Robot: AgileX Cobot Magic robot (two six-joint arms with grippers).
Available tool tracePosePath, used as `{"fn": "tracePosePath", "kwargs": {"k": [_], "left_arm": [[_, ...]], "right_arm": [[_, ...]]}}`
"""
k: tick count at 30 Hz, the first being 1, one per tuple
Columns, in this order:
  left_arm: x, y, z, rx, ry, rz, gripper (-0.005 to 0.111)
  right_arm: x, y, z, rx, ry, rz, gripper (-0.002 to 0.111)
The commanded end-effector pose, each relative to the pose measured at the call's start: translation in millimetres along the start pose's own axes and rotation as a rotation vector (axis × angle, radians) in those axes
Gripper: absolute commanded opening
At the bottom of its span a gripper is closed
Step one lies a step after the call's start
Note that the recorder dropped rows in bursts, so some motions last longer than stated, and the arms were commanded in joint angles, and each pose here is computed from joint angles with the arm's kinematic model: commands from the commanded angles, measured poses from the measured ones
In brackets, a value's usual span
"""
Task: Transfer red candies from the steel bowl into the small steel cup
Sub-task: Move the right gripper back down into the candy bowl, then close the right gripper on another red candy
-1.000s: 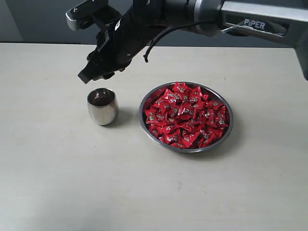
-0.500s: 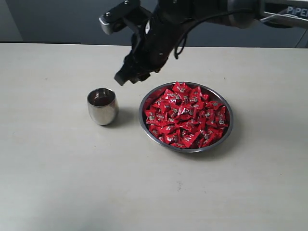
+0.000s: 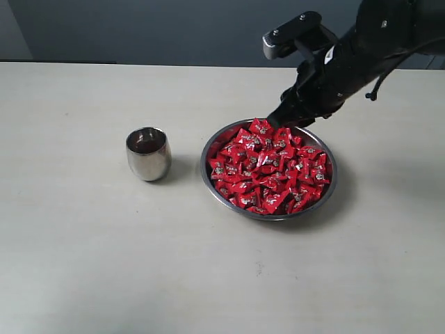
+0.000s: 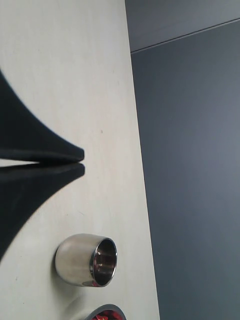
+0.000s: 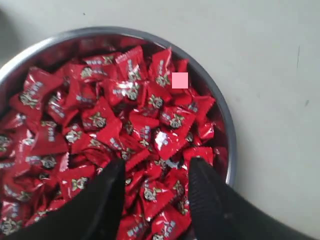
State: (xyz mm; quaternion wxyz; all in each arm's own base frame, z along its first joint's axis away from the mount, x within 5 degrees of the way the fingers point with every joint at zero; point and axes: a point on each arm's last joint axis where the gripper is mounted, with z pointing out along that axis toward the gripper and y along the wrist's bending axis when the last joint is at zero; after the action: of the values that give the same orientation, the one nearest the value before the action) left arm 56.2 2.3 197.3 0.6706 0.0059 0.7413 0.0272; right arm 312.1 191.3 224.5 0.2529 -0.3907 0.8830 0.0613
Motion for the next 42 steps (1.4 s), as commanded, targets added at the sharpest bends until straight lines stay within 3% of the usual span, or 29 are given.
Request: {"fn": "tracePosePath", "kwargs": {"k": [1, 6, 15, 27, 29, 31, 42], "left_arm": [[0.6, -0.2, -0.1, 0.003, -0.006, 0.000, 0.000], [0.6, -0.2, -0.1, 0.003, -0.006, 0.000, 0.000], [0.6, -0.2, -0.1, 0.003, -0.006, 0.000, 0.000], [0.6, -0.2, -0.1, 0.003, -0.006, 0.000, 0.000], [0.6, -0.2, -0.1, 0.003, -0.006, 0.000, 0.000], [0.6, -0.2, -0.1, 0.003, -0.006, 0.000, 0.000], [0.6, -0.2, -0.1, 0.003, -0.006, 0.000, 0.000]], "right_arm": [[17.2, -15.6, 5.3, 0.034, -0.006, 0.026, 0.041], [25.7, -17.7, 13.3, 0.029, -0.002, 0.008, 0.041], [27.0, -5.0, 36.2, -0.119, -0.003, -0.086, 0.041], [9.2, -5.6, 59.7, -0.236, 0.075, -0.102, 0.041], [9.6, -5.5, 66.4, -0.253, 0.097, -0.102, 0.045], [11.5, -5.6, 72.1, -0.255, 0.107, -0.103, 0.053], [13.6, -8.9, 88.2, -0.218, 0.090, -0.093, 0.049]]}}
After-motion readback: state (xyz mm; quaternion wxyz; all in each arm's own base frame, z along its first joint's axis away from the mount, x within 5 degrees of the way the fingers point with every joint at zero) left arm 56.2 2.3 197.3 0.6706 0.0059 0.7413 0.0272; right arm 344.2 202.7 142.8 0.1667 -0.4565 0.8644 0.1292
